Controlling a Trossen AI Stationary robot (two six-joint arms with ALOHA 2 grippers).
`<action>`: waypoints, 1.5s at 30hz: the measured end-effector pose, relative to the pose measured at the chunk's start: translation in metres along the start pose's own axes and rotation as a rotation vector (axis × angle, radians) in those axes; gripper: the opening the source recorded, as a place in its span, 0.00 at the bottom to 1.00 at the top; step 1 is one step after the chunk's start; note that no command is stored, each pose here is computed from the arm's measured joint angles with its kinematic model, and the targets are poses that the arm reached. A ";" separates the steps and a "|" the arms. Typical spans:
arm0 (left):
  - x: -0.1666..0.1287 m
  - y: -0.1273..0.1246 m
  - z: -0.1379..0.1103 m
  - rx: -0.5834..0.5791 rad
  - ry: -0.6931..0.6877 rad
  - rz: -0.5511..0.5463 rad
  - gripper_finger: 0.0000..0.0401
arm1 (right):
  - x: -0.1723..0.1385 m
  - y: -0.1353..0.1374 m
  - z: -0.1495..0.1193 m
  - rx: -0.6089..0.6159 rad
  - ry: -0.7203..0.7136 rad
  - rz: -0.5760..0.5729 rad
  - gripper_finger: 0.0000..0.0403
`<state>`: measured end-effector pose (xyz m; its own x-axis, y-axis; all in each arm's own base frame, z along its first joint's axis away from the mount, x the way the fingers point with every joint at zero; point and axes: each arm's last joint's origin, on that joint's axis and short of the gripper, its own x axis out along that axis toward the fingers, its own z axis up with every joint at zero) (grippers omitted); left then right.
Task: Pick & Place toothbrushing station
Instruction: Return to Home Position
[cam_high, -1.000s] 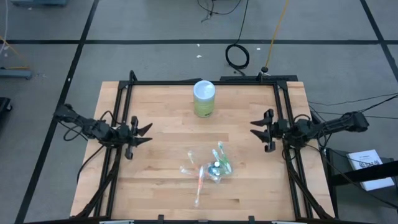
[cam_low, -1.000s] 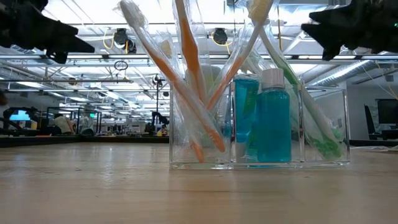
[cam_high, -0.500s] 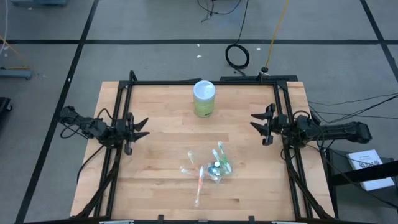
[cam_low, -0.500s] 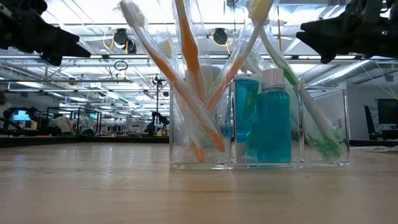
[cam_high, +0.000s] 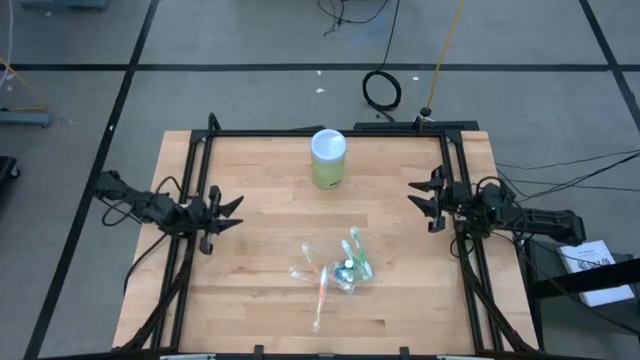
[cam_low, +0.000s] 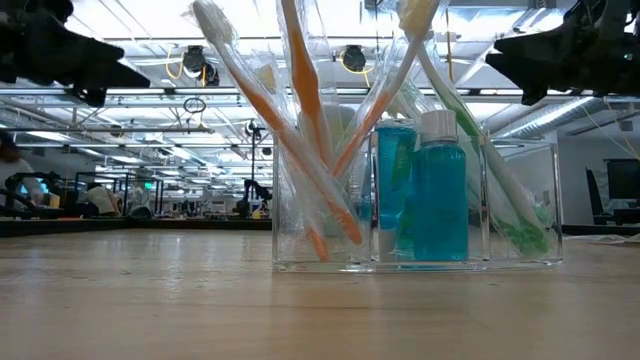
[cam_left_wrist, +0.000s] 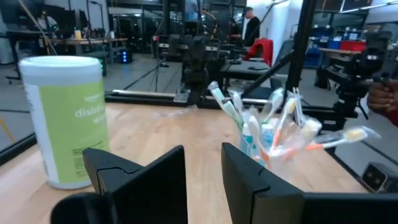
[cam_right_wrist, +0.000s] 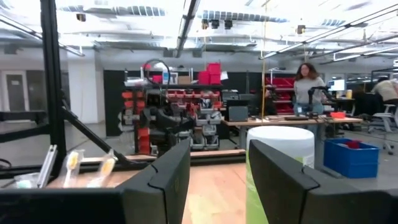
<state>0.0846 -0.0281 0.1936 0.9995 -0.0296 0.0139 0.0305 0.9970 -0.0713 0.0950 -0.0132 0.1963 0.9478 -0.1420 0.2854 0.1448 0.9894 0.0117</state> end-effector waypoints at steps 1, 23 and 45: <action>0.001 0.000 -0.004 0.003 -0.004 -0.002 0.05 | 0.000 0.000 0.000 0.003 -0.004 0.005 0.39; 0.010 0.030 -0.019 0.000 0.016 0.157 0.05 | -0.003 -0.001 -0.014 0.005 0.145 0.001 0.39; 0.010 0.038 -0.018 -0.018 0.005 0.155 0.05 | -0.004 -0.004 -0.022 0.069 0.231 -0.111 0.39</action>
<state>0.0960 0.0084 0.1734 0.9922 0.1243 -0.0038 -0.1241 0.9882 -0.0899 0.0971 -0.0171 0.1738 0.9680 -0.2452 0.0525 0.2393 0.9659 0.0985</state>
